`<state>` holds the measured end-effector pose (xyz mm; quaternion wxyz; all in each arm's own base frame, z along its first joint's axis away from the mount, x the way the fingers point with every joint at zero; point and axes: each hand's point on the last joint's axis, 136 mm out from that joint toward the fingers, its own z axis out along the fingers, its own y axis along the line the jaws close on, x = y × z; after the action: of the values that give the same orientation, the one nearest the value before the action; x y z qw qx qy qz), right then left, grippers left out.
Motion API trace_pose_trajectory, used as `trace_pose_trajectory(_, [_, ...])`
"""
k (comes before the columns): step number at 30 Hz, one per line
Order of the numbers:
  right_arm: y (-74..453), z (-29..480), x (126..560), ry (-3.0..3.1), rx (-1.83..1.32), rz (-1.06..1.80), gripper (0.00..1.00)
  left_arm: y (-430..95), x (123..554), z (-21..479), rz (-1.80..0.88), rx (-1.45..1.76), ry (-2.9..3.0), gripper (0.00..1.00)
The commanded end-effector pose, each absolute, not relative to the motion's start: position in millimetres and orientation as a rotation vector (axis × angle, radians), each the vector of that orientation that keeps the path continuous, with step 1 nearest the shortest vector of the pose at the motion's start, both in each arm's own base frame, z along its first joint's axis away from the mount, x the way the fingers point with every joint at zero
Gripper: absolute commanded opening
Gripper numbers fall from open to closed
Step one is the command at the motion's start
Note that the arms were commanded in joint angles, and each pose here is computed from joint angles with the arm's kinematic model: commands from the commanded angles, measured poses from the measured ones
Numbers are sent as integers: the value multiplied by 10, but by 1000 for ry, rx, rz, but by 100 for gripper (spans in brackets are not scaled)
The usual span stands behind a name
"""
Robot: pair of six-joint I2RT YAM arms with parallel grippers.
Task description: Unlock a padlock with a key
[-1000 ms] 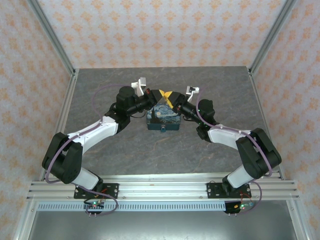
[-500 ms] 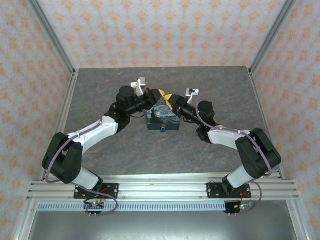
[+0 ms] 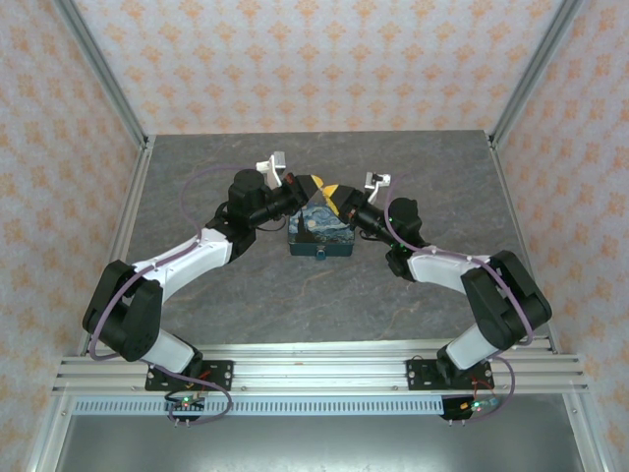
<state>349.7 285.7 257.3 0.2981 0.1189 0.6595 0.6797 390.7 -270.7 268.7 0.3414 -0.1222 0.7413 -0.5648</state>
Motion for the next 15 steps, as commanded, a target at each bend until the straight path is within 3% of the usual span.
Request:
trace_pose_trajectory(1, [2911, 2770, 3504, 1688, 262, 1846, 19, -2743, 3912, 2817, -1487, -287, 1875, 0])
trace_pose_trajectory(11, [2923, 2818, 3529, 1673, 265, 1861, 21, -2773, 3917, 2779, -1492, -288, 1882, 0])
trace_pose_trajectory(15, [2925, 2796, 3539, 1678, 271, 1859, 16, -2781, 3913, 2770, -1494, -289, 1883, 0])
